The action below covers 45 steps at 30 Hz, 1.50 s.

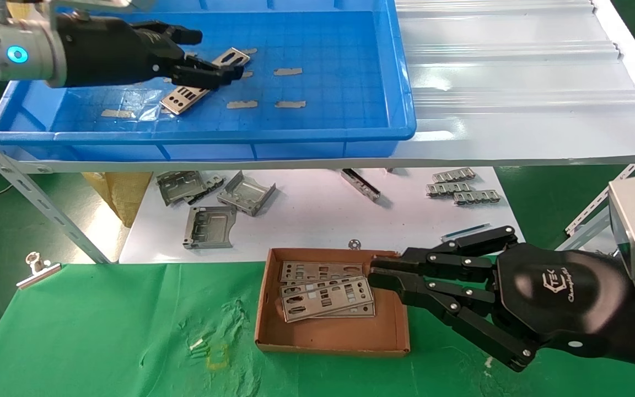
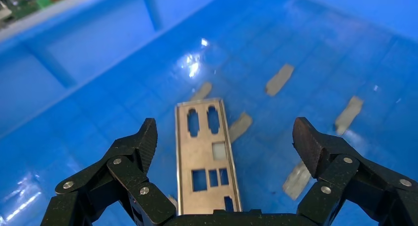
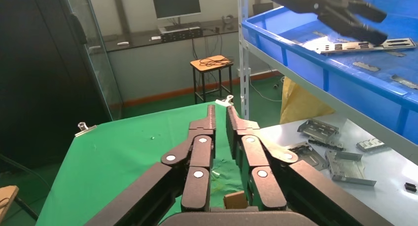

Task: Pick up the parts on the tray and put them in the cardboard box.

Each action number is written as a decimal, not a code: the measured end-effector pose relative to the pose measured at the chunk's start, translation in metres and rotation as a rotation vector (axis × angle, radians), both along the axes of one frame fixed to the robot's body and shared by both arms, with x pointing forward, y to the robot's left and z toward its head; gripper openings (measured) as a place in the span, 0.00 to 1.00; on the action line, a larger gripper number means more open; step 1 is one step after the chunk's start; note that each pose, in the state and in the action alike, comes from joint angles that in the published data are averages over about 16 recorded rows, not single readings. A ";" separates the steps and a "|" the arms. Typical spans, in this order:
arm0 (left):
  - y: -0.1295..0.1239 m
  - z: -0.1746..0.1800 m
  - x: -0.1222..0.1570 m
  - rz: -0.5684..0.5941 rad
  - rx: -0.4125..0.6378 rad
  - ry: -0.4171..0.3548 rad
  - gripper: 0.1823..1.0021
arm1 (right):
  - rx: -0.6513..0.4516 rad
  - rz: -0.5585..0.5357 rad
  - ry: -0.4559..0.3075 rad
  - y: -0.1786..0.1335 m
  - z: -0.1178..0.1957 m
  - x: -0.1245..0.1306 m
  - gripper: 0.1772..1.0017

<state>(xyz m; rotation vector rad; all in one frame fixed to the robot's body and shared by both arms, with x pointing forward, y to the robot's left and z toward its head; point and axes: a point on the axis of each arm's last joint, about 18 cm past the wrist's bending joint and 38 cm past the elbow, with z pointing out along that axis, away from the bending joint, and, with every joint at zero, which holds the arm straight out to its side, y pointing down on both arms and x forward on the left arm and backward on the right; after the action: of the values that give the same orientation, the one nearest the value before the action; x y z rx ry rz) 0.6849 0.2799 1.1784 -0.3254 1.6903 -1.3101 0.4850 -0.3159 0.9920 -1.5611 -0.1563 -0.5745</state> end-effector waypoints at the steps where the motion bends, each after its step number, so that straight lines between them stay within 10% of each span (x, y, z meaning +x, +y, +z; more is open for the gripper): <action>1: 0.000 0.000 0.002 0.010 0.006 0.003 1.00 | 0.000 0.000 0.000 0.000 0.000 0.000 0.06; 45: 0.002 -0.019 0.024 0.127 0.027 0.071 0.92 | 0.000 0.000 0.000 0.000 0.000 0.000 0.96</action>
<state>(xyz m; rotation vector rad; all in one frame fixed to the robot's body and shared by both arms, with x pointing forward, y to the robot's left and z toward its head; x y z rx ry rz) 0.7091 0.2820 1.1597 -0.4604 1.7164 -1.1938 0.4850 -0.3159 0.9920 -1.5611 -0.1563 -0.5745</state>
